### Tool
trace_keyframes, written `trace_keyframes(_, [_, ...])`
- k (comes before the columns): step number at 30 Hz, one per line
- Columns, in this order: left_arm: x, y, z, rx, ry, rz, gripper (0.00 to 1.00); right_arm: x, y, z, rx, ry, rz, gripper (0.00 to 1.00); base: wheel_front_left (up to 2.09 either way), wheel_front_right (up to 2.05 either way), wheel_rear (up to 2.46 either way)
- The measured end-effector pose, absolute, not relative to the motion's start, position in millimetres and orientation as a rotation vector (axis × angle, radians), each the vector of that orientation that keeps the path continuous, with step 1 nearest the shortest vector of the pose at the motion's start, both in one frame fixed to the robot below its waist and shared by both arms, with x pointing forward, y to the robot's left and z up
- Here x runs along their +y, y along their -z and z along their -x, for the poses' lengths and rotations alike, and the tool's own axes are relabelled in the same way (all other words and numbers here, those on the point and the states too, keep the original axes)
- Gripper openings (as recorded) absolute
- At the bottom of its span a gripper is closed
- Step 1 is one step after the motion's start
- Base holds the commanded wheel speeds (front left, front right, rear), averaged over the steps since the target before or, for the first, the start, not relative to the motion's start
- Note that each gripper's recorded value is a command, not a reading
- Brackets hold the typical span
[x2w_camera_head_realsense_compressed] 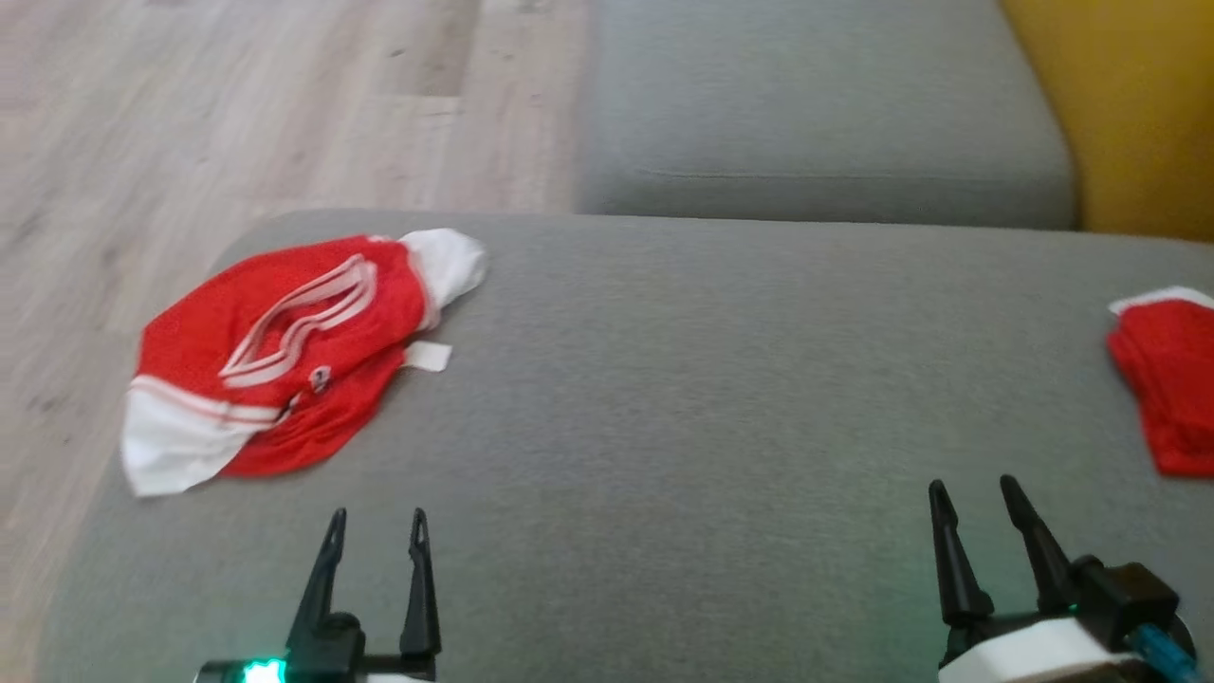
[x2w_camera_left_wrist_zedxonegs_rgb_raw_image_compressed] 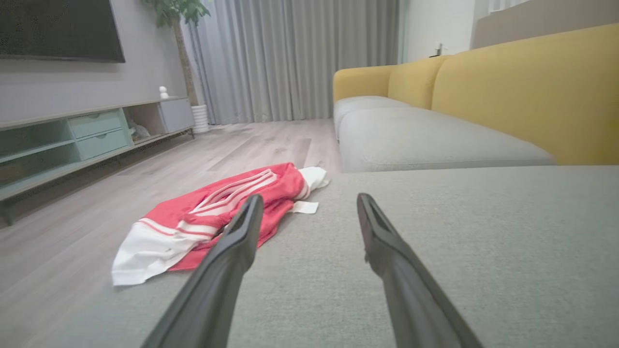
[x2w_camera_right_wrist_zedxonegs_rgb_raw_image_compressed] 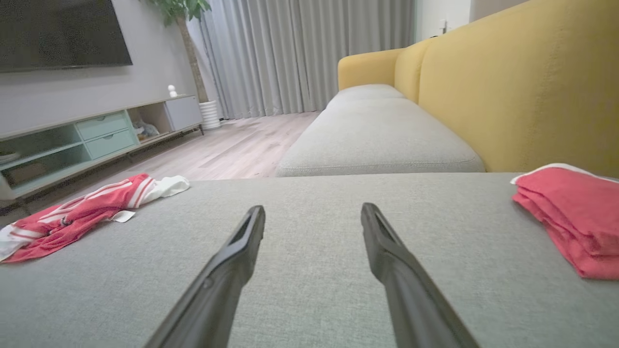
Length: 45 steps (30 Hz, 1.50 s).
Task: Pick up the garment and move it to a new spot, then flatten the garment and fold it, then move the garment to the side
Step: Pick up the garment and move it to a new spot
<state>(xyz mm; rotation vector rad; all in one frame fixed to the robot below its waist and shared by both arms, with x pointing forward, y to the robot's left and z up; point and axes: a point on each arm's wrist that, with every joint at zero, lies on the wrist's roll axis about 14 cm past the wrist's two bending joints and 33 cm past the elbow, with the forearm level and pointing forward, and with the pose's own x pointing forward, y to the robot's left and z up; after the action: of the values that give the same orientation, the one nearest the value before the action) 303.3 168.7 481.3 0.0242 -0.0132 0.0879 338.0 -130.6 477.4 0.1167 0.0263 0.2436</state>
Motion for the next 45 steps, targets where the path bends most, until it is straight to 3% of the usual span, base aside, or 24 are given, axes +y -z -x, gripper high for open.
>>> trace_keyframes(8, [225.6,-488.2,-274.0,-0.039,-0.294,-0.031,1.00,-86.2,-473.4,-353.5,0.055,-0.378,-0.113,1.00,0.00,0.00,0.00])
trace_keyframes(17, [298.7,-489.3,-208.5,-0.032,-0.587,-0.059,1.00,-21.0,-466.4,-366.3,0.092,-0.577,-0.097,1.00,0.00,0.00,0.00])
trace_keyframes(21, [307.3,-493.3,-209.0,-0.024,-0.604,-0.080,1.00,-14.0,-456.5,-378.2,0.115,-0.619,-0.074,1.00,0.00,0.00,0.00])
trace_keyframes(25, [316.9,-520.3,-247.3,-0.080,-0.575,-0.123,1.00,-23.6,-441.0,-401.1,0.137,-0.657,-0.003,1.00,0.00,0.00,0.00])
trace_keyframes(31, [315.8,-545.4,-345.2,-0.122,-0.447,-0.159,1.00,-43.1,-427.7,-456.2,0.110,-0.694,0.097,1.00,0.00,0.00,0.00])
trace_keyframes(39, [314.2,-466.0,-450.3,0.170,-0.355,-0.022,1.00,-84.8,-385.2,-483.6,0.180,-0.646,0.120,1.00,0.00,0.00,0.00])
trace_keyframes(45, [312.6,-401.4,-486.1,0.413,-0.352,0.055,1.00,-114.6,-371.4,-494.2,0.196,-0.580,0.123,1.00,0.00,0.00,0.00])
